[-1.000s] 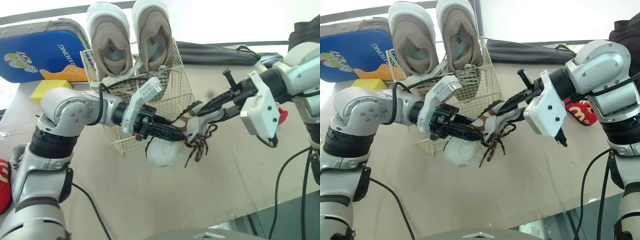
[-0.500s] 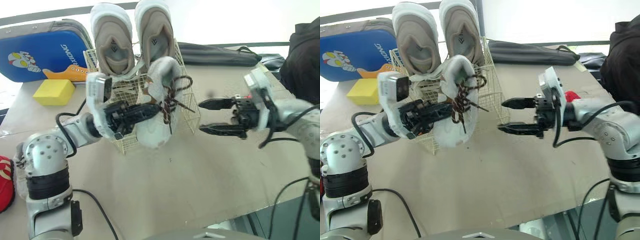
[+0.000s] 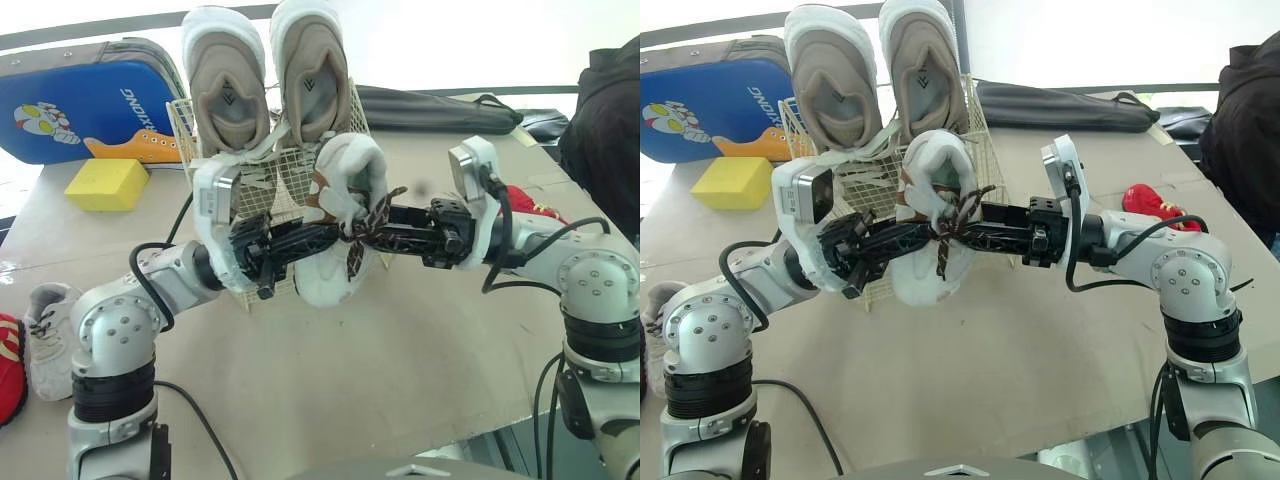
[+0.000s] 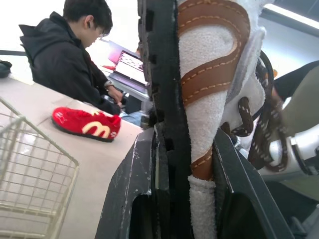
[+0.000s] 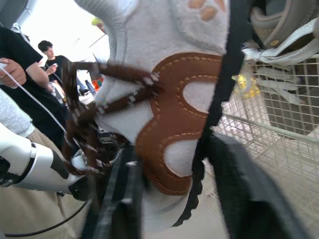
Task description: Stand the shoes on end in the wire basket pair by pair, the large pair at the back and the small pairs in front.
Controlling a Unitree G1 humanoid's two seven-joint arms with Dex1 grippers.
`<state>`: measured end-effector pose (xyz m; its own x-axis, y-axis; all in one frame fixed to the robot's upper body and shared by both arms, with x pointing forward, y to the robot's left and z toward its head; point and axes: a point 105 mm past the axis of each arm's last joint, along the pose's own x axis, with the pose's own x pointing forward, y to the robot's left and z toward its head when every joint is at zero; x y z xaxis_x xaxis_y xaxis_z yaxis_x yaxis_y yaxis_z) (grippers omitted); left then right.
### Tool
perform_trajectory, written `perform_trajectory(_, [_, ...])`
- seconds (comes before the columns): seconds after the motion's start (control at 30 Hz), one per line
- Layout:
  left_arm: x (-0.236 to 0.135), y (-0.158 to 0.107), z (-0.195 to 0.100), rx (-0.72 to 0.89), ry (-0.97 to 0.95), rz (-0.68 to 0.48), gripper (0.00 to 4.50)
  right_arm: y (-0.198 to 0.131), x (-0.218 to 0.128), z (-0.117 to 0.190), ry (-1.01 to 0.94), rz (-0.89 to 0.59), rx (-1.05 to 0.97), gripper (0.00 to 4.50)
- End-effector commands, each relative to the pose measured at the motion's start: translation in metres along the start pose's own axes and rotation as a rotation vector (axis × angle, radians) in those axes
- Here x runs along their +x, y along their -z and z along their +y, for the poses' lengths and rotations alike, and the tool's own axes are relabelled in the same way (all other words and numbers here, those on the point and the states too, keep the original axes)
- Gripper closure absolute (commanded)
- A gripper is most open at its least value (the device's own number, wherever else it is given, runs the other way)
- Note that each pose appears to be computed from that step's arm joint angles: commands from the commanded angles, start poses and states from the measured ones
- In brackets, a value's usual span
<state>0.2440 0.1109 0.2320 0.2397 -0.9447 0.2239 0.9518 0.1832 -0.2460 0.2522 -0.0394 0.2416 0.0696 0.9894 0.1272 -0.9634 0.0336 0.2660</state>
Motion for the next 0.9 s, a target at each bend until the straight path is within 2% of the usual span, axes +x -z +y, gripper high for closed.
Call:
perform_trajectory(0.03, [0.007, 0.002, -0.011, 0.025, 0.040, 0.024, 3.90, -0.002, 0.010, 0.015, -0.065, -0.014, -0.032, 3.99])
perform_trajectory(0.07, [0.007, 0.000, -0.009, 0.035, 0.021, 0.014, 3.90, -0.003, 0.009, 0.015, -0.060, -0.018, -0.037, 4.13])
perform_trajectory(0.1, [0.007, -0.003, -0.007, 0.047, 0.003, 0.009, 2.87, -0.005, 0.009, 0.015, -0.058, -0.026, -0.046, 4.19])
perform_trajectory(0.2, [0.004, -0.008, -0.001, 0.094, -0.080, 0.007, 1.74, -0.012, 0.008, 0.019, -0.070, -0.072, -0.055, 4.23])
perform_trajectory(0.23, [0.001, -0.009, -0.001, 0.116, -0.110, 0.009, 1.18, -0.016, 0.008, 0.021, -0.072, -0.091, -0.058, 4.24])
perform_trajectory(0.3, [-0.007, -0.013, -0.003, 0.126, -0.162, -0.003, 0.49, -0.021, 0.006, 0.021, -0.062, -0.114, -0.067, 4.24])
perform_trajectory(0.47, [-0.051, -0.019, -0.014, 0.122, -0.349, -0.019, 0.44, -0.040, -0.013, 0.006, 0.064, -0.159, -0.159, 4.25])
perform_trajectory(0.57, [-0.068, -0.001, -0.030, 0.155, -0.415, 0.086, 0.44, -0.060, -0.028, -0.006, 0.174, -0.196, -0.307, 4.27])
perform_trajectory(0.63, [-0.073, 0.006, -0.034, 0.219, -0.464, 0.075, 0.44, -0.069, -0.034, -0.019, 0.268, -0.165, -0.506, 4.29])
perform_trajectory(0.7, [-0.073, 0.019, -0.041, 0.254, -0.450, 0.094, 0.44, -0.074, -0.035, -0.027, 0.294, -0.138, -0.621, 4.30])
perform_trajectory(0.83, [-0.074, 0.041, -0.049, 0.271, -0.447, 0.140, 0.44, -0.079, -0.030, -0.034, 0.219, -0.143, -0.675, 4.32])
perform_trajectory(0.9, [-0.074, 0.042, -0.049, 0.277, -0.459, 0.106, 0.44, -0.078, -0.030, -0.044, 0.227, -0.087, -0.758, 4.32])
